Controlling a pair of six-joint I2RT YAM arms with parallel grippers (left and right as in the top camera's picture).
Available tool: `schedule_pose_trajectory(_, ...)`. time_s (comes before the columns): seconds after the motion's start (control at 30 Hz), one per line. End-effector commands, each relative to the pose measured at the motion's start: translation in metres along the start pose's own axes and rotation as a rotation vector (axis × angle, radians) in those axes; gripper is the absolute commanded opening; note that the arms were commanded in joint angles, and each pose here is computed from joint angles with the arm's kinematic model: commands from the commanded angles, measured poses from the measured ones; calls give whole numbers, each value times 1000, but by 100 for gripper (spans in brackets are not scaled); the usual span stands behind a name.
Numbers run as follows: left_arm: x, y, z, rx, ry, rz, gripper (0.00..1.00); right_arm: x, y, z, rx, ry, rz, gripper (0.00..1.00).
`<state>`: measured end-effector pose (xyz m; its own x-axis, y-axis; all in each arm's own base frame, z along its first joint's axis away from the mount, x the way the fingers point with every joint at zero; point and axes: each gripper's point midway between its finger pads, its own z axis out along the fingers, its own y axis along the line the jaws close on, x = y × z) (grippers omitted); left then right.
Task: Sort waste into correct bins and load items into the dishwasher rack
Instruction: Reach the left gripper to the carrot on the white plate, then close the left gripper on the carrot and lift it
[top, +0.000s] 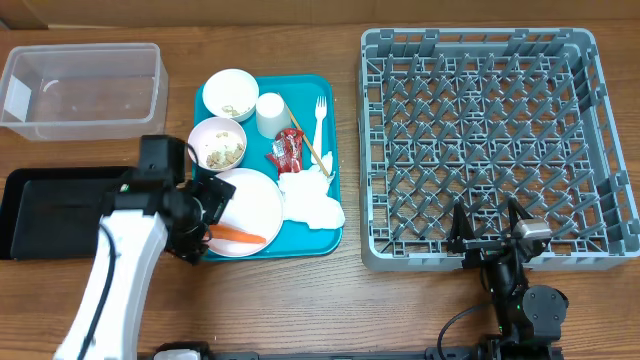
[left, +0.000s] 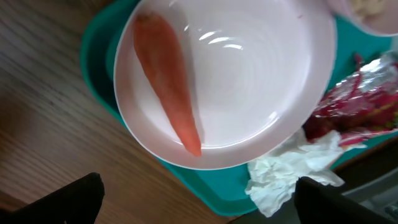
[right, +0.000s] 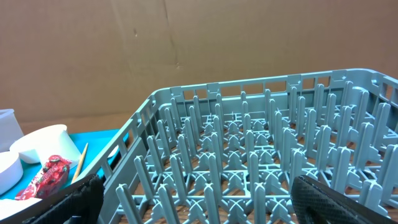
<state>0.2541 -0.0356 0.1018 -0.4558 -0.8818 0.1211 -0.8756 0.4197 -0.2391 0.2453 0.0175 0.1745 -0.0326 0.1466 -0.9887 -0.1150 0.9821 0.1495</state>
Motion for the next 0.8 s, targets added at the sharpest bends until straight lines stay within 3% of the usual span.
schedule_pose_trajectory(0.0,10,-3,20,-44,108,-24,100,2,-3,0,13,-5,-7,100)
schedule_pose_trajectory(0.33,-7,0,72,-153,125,11,100,2,-3,0,13,-5,-7,100)
schedule_pose_trajectory(0.77,-11,8,104,-218,161,-18,96,2,-3,0,13,-5,-7,100)
